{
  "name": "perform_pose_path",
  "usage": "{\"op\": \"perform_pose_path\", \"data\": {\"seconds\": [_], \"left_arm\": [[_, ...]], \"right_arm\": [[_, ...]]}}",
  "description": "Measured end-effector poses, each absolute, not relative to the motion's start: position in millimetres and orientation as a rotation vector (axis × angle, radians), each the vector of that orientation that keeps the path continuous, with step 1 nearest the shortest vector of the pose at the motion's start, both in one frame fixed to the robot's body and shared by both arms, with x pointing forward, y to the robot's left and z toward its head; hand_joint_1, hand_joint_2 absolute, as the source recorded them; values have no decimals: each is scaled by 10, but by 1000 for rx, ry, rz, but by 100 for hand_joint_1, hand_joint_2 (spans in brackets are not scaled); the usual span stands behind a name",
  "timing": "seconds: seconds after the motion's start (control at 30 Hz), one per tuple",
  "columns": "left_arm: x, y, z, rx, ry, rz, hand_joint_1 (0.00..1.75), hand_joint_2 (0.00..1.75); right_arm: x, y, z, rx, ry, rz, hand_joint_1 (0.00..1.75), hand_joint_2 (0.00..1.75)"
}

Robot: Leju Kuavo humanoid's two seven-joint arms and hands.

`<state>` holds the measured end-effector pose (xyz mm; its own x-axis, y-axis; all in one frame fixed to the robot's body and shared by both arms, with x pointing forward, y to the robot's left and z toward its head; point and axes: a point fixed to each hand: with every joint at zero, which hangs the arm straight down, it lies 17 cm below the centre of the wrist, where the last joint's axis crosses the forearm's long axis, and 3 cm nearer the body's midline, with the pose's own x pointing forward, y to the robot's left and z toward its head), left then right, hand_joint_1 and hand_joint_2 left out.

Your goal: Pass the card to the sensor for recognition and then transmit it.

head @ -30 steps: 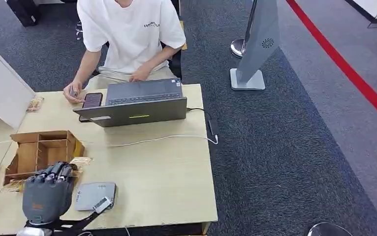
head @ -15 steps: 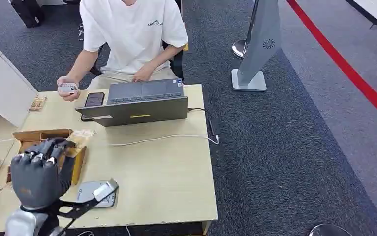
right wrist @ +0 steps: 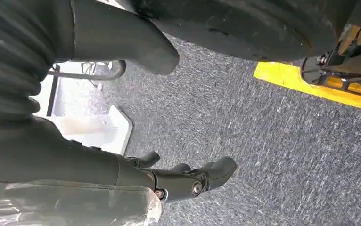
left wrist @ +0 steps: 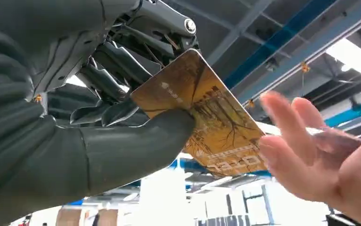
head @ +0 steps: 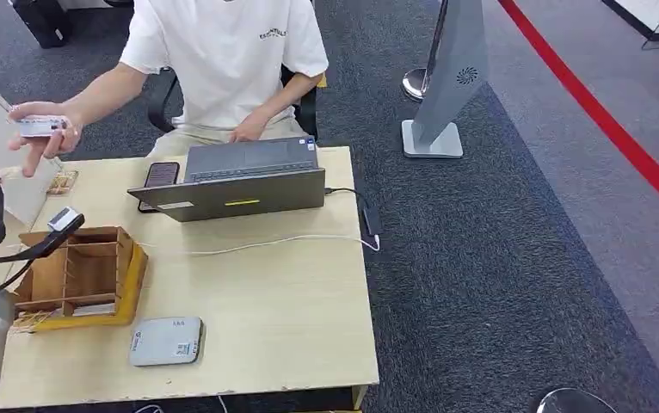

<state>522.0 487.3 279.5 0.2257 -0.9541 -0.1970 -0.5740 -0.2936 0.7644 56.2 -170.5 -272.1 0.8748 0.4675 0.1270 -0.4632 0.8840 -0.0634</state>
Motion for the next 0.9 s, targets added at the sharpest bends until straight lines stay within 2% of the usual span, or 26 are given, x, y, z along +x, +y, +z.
{"op": "perform_pose_path", "data": {"seconds": [0.83, 0.87, 0.9], "left_arm": [[5281, 4911, 2580, 1905, -1363, -908, 175, 175], [5280, 4909, 2576, 1901, -1365, -903, 0, 175], [5277, 4909, 2569, 1896, -1368, -895, 0, 175]], "right_arm": [[529, -1702, -2724, -27, -118, 486, 0, 175], [528, -1704, -2725, -28, -117, 486, 0, 175], [529, -1703, -2725, -28, -118, 486, 0, 175]]}}
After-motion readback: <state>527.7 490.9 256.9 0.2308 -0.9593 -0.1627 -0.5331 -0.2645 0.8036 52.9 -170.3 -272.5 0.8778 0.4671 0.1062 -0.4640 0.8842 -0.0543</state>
